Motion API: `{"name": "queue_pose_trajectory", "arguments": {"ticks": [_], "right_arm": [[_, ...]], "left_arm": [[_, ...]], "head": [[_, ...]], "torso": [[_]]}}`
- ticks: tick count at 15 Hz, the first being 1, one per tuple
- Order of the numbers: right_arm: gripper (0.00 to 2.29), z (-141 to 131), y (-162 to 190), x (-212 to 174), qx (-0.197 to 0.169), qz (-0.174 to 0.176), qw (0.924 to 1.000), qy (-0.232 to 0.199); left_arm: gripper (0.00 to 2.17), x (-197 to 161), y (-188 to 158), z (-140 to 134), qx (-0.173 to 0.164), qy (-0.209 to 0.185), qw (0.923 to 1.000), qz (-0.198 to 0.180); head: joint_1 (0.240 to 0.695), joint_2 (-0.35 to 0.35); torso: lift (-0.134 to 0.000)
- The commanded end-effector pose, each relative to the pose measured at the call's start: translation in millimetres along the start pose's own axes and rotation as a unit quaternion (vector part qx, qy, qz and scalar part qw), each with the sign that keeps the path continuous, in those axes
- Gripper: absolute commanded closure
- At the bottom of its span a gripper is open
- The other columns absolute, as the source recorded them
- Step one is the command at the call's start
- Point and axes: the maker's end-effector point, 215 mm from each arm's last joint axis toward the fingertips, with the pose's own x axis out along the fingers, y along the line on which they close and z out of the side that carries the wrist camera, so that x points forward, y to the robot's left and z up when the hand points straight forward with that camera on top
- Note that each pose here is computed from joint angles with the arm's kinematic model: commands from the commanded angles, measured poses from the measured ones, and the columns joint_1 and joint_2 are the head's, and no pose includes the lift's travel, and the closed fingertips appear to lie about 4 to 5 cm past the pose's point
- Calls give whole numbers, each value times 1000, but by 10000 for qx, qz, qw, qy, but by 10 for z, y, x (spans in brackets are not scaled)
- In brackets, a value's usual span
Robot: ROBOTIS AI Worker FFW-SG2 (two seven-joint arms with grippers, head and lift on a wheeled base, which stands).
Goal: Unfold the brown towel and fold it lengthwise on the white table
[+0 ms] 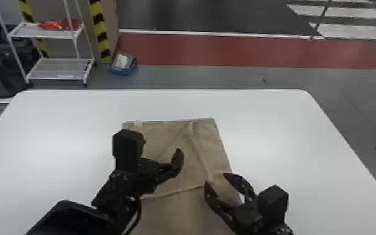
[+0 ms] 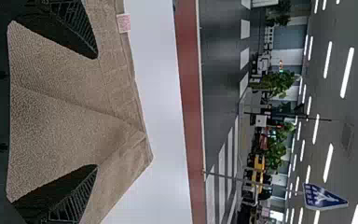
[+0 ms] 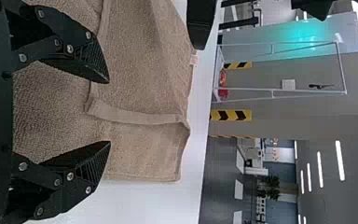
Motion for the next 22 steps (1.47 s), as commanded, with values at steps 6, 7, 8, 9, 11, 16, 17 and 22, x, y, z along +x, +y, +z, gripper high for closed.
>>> {"name": "queue_pose_trajectory", "arguments": {"ticks": [6,7,8,9,11,16,17,22], "right_arm": [[684,-100,138,184,-117,54,9996,234],[684,-95,165,190,-109,78,9997,227],[707,-82,184,194,-106,94,9997,208],[849,-89,200,197,-97,108,9996,226],[859,-96,200,196,-85,109,9996,238],[998,148,213,148,-144,55,9999,-54],[1305,227,205,131,-149,43,9998,-148],[1484,577,-758,-335,138,-713,9952,-654]], "left_arm": [[36,-1,28,-76,2,74,10000,13],[36,-4,27,-85,0,81,10000,12],[36,-4,36,-85,-2,81,10000,20],[36,-4,45,-84,-3,80,10000,27],[36,-12,55,-105,-2,97,9999,35],[36,-12,52,-105,6,98,9999,39],[36,-12,73,-105,4,97,9999,62],[46,-30,344,-34,-11,-2,9994,355]], "head": [[695,-70],[695,-66],[695,-58],[695,-55],[695,-49],[695,-39],[695,-41],[695,-51]], "torso": [[-123],[-123],[-123],[-123],[-123],[-123],[-123],[-123]]}}
